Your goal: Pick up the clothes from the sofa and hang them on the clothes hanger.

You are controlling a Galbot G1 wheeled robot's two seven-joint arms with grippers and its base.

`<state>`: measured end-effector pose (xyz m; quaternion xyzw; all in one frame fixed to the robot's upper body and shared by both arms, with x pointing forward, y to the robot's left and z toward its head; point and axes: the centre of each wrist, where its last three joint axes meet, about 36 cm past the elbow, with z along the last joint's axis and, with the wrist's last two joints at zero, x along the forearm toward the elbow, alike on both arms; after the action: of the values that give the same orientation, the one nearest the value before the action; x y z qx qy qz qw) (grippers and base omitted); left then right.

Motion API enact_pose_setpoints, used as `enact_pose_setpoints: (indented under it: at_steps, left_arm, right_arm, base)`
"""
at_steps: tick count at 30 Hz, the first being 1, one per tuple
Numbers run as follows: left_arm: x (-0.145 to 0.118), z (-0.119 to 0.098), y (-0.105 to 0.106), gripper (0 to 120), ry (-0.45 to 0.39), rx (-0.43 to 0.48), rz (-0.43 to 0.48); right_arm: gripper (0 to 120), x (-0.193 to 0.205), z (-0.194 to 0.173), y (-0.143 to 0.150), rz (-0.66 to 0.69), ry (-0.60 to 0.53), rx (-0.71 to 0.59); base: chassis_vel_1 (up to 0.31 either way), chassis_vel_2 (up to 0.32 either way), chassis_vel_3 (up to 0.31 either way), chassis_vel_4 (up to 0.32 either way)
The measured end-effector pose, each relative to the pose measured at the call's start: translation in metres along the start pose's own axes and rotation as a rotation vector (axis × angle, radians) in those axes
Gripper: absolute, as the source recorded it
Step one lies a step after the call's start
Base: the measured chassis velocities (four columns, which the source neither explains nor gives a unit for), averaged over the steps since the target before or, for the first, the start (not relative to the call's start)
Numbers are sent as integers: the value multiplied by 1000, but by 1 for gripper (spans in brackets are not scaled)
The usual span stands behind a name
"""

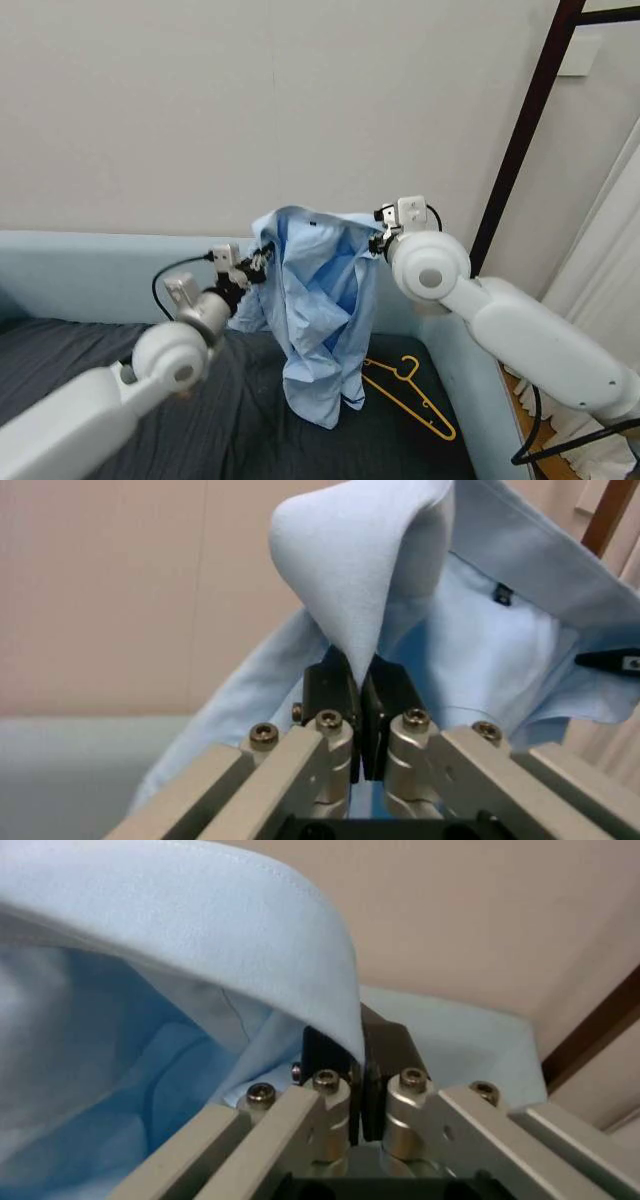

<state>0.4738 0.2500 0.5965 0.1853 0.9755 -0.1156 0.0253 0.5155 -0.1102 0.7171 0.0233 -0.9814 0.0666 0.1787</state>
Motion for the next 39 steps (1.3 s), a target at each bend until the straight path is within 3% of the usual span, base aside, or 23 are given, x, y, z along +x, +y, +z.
enact_pose_setpoints:
  at_steps: [1, 3, 7, 17, 20, 22, 23, 26, 29, 32, 39]
  left_arm:
    - [-4, -18, 3, 0, -5, -25, 2]
    - [-6, -28, 5, 0, -8, -40, -1]
    - [-24, -74, 20, 0, -13, -102, -31]
    - [-78, -121, 33, 0, -1, -172, -65]
    - [-51, -126, 37, 0, -25, -208, -92]
    - [-15, -134, 36, 0, -69, -208, -122]
    - [-15, -134, 36, 0, -69, -208, -122]
    - [48, -126, 24, 0, -56, -265, -127]
    - [66, -117, 12, 0, -30, -313, -108]
    - [80, -123, 0, 0, -36, -347, -113]
    - [121, -186, -43, 0, -73, -394, -143]
  right_arm:
    - [0, 2, -14, -2, -4, -21, 4]
    - [0, 3, -21, -3, -6, -29, 5]
    - [0, -5, -67, -8, -8, -68, 3]
    - [0, -46, -118, 2, -5, -117, 28]
    - [0, -28, -117, 0, -33, -134, 53]
    - [0, -2, -106, -4, -70, -129, 76]
    - [0, -2, -106, -4, -70, -129, 76]
    - [0, 52, -94, -5, -157, -142, 96]
    - [0, 72, -94, -4, -183, -157, 103]
    - [0, 84, -97, -4, -188, -168, 105]
    - [0, 144, -106, -18, -180, -193, 70]
  base:
    - [0, 0, 0, 0]
    - [0, 0, 0, 0]
    - [0, 0, 0, 0]
    - [0, 0, 0, 0]
    - [0, 0, 0, 0]
    - [0, 0, 0, 0]
    - [0, 0, 0, 0]
    - [0, 0, 0, 0]
    - [0, 0, 0, 0]
    - [0, 0, 0, 0]
    - [0, 0, 0, 0]
